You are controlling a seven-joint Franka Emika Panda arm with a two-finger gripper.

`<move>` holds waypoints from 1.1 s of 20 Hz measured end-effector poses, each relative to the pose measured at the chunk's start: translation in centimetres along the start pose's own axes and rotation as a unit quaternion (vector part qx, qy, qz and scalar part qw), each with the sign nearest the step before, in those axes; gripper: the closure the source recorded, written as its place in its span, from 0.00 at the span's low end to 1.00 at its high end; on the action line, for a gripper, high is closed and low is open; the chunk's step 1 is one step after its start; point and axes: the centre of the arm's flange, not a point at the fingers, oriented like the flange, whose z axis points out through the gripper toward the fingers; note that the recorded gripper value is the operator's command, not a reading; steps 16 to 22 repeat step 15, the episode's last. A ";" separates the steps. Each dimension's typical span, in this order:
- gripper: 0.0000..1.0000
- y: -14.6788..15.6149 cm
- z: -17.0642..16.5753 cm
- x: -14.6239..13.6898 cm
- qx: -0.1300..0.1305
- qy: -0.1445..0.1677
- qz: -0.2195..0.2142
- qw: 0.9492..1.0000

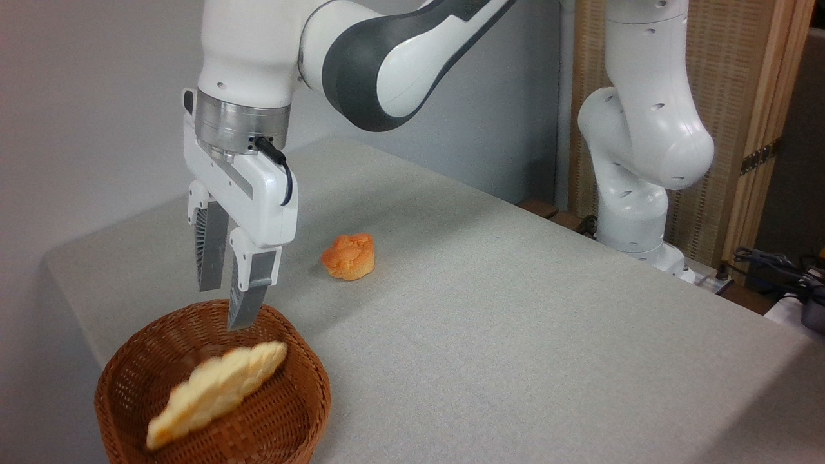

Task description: Put bread into the basket

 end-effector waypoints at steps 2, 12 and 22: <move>0.00 0.0 0.0 0.0 0.000 0.000 0.000 1.000; 0.00 2.1 -1.7 -2.3 -0.053 -0.107 -0.018 0.993; 0.00 2.5 -2.8 -2.9 -0.058 -0.130 -0.012 0.990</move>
